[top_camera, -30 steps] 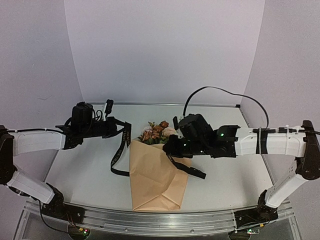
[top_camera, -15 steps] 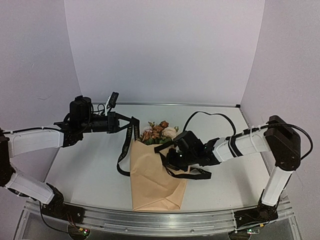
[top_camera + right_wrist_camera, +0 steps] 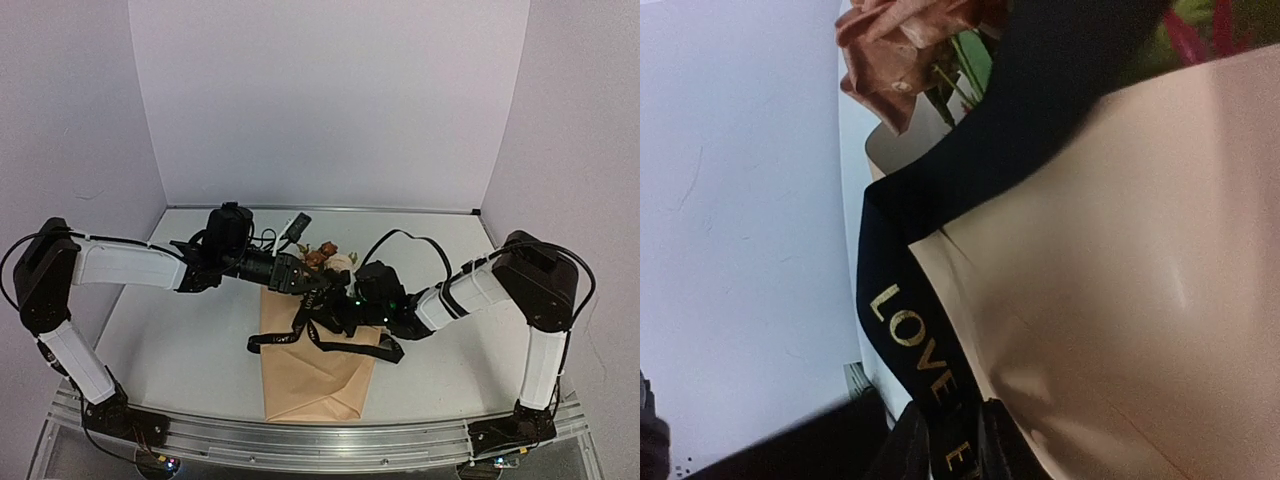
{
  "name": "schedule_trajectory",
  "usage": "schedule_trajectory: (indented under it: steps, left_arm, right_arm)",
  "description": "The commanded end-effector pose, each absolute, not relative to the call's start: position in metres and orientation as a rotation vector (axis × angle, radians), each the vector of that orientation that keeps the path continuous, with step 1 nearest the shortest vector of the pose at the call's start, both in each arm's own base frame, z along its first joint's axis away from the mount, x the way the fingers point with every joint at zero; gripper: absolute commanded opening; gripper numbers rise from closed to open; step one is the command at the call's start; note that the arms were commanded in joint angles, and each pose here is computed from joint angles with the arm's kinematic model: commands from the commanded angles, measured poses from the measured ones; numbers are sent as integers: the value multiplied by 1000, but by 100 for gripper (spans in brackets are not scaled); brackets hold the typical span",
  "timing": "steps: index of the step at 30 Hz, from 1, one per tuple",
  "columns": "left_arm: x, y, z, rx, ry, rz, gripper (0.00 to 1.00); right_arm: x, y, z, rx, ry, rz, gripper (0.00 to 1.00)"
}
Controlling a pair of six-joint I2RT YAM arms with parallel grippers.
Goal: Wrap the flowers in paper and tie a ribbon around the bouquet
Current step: Place the right side of the ribbon on the folded bouquet, then pass from the left arm to the right
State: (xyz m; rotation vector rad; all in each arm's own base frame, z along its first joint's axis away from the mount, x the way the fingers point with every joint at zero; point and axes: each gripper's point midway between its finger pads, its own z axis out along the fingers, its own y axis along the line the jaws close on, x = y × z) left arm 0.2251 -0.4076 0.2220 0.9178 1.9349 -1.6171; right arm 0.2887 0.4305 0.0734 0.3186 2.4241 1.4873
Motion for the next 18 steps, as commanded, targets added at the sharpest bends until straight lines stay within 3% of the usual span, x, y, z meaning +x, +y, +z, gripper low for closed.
schedule_trajectory:
  steps: [1,4,18]
  left_arm:
    - [245,-415,225,892,1927,-1560,0]
    - [257,-415,221,836,1944,-1562,0]
    - [271,-421,200,831,2037,-1655,0]
  right_arm:
    - [291,416,119,297,2297,1497,28]
    - [287,401,123,275,2303,1393,34]
    - [263,341,137,214,2295,1018,38]
